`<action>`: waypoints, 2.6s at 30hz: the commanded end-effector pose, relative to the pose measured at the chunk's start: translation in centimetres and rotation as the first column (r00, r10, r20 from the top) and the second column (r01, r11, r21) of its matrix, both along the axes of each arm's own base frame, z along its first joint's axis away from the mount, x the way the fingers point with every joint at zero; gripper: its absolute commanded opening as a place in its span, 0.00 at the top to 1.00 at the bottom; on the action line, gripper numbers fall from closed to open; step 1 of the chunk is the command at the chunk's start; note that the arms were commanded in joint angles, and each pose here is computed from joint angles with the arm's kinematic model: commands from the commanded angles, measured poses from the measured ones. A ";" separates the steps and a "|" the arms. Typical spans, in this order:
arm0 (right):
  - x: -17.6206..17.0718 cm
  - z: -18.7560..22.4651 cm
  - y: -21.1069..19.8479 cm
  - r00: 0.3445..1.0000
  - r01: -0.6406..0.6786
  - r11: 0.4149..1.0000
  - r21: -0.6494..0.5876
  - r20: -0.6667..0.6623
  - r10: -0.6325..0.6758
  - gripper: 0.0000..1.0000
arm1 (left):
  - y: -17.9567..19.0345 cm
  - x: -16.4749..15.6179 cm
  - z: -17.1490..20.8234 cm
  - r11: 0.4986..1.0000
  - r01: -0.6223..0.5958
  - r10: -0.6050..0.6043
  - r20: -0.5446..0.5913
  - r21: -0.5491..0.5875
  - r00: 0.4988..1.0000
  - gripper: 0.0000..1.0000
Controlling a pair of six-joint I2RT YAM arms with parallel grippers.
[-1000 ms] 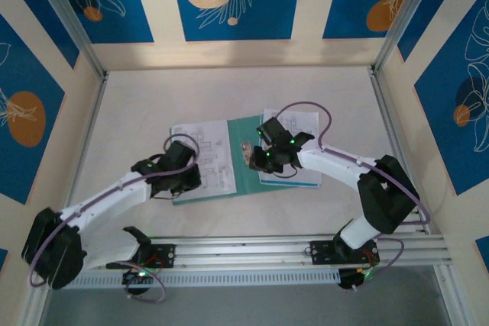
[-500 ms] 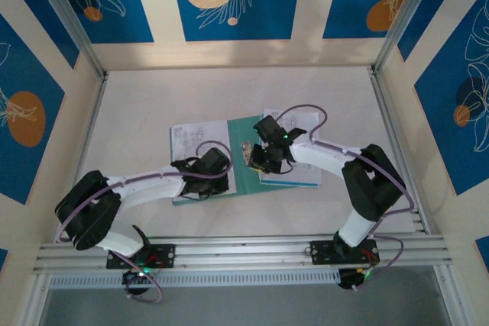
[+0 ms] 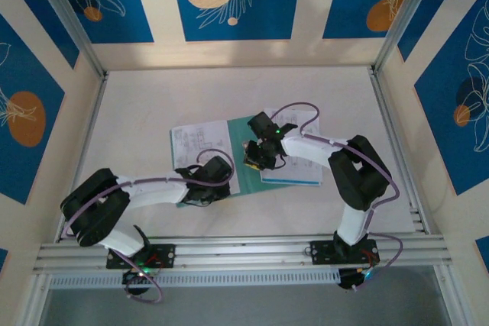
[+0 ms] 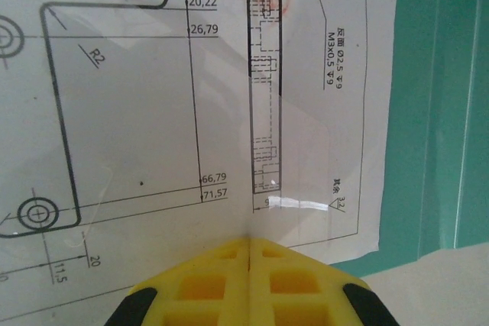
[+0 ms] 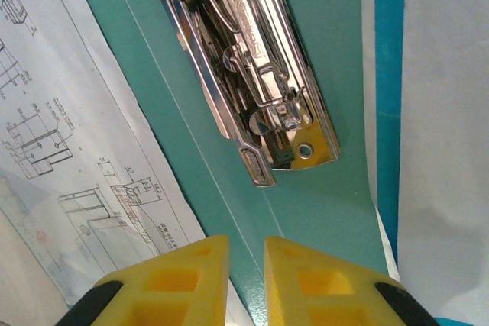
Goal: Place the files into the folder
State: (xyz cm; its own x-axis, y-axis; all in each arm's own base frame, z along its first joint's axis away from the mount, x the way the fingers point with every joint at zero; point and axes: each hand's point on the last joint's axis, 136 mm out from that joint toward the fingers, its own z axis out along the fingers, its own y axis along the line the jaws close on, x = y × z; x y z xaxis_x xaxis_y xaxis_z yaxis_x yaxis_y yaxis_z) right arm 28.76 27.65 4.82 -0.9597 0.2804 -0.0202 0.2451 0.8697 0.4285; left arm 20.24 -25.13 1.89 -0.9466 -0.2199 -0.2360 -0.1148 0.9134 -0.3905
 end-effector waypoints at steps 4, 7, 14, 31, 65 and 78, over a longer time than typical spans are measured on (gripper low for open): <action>1.2 0.9 0.8 0.999 0.010 0.993 0.117 0.047 -0.016 0.76 | 1.0 -1.4 -1.9 0.999 -0.016 0.017 -0.039 0.048 0.999 1.00; 1.2 1.3 0.6 0.996 -0.012 0.990 0.144 0.085 0.000 0.73 | 1.2 -1.5 -2.1 0.998 -0.016 0.019 -0.040 0.055 0.999 1.00; 1.0 0.7 -0.3 0.997 -0.017 0.982 0.188 0.077 0.002 0.72 | 1.5 -1.4 -1.9 0.998 -0.016 0.018 -0.033 0.068 0.999 1.00; 0.9 -0.9 -0.2 0.999 -0.012 0.990 0.138 0.042 0.006 0.74 | 1.6 -1.4 -1.9 0.997 -0.015 0.018 -0.034 0.082 0.999 1.00; 1.4 -0.3 0.3 0.944 -0.277 0.837 -0.472 0.028 0.328 0.84 | 3.1 -1.6 -2.1 0.992 -0.027 0.031 -0.031 0.124 0.999 1.00; 1.7 -2.4 0.3 0.938 -0.311 0.813 -0.492 -0.018 0.347 0.84 | 3.1 -1.6 -2.0 0.992 -0.028 0.032 -0.033 0.121 0.999 1.00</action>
State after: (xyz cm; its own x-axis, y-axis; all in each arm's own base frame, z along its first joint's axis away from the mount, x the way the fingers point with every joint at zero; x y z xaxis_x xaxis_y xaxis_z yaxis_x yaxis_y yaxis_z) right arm 30.46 28.46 2.93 -0.9833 -0.0977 -0.1534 -0.0957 0.9952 -0.0202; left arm 20.25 -24.99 1.83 -0.9360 -0.2387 -0.2588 -0.1236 0.9111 -0.3933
